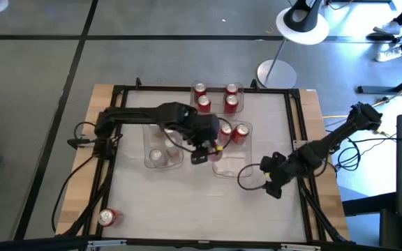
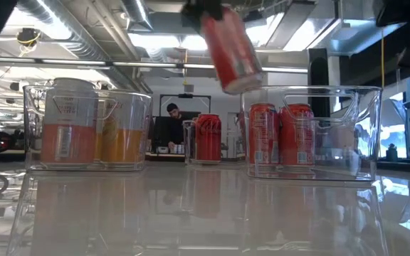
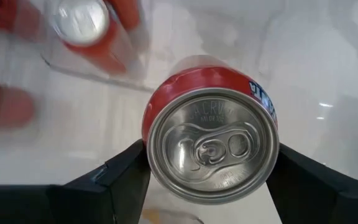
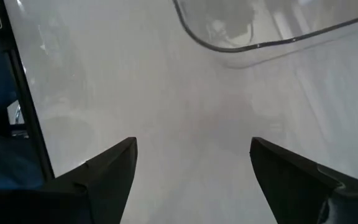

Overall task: Sort soda cans
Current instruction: Put the top red soda can into the right transparent bin

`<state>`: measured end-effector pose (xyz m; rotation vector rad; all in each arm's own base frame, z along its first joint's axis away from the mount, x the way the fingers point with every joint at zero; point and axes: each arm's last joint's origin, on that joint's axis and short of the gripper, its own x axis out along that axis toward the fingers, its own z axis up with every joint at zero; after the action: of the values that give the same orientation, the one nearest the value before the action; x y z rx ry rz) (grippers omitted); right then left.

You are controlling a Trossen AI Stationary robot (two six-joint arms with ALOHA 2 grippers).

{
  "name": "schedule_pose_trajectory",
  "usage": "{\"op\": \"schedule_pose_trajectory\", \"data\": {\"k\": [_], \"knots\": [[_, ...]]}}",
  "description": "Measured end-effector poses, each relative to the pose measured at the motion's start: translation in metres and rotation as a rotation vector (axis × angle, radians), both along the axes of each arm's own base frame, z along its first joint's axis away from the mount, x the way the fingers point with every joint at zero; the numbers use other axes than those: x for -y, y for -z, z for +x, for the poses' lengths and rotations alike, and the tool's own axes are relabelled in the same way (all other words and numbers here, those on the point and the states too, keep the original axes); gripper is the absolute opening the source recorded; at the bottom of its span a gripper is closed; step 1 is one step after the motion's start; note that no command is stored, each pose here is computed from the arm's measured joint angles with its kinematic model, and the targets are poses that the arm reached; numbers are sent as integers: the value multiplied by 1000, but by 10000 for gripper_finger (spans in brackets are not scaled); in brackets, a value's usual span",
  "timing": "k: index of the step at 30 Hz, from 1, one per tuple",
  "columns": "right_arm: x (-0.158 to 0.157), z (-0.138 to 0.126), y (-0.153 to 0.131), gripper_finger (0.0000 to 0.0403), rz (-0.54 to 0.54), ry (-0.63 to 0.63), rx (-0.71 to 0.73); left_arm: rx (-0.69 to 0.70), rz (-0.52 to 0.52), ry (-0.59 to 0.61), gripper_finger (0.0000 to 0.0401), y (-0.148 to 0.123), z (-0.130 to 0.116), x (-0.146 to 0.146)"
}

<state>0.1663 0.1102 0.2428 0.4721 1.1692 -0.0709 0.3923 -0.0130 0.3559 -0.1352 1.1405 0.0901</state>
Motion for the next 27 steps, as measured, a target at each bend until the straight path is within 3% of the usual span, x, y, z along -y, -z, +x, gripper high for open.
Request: {"op": "schedule_pose_trajectory", "data": {"k": [13, 20, 27], "knots": [[-18, -13, -1, 309, -102, 70, 114, 54, 80, 42, 264, 52, 61, -39], [-17, -12, -2, 309, -125, 111, 149, 194, 124, 97, 264, 65, 87, -40], [-16, -11, -2, 309, -148, 130, 180, 179, 136, 135, 264, 88, 99, -37]]}}
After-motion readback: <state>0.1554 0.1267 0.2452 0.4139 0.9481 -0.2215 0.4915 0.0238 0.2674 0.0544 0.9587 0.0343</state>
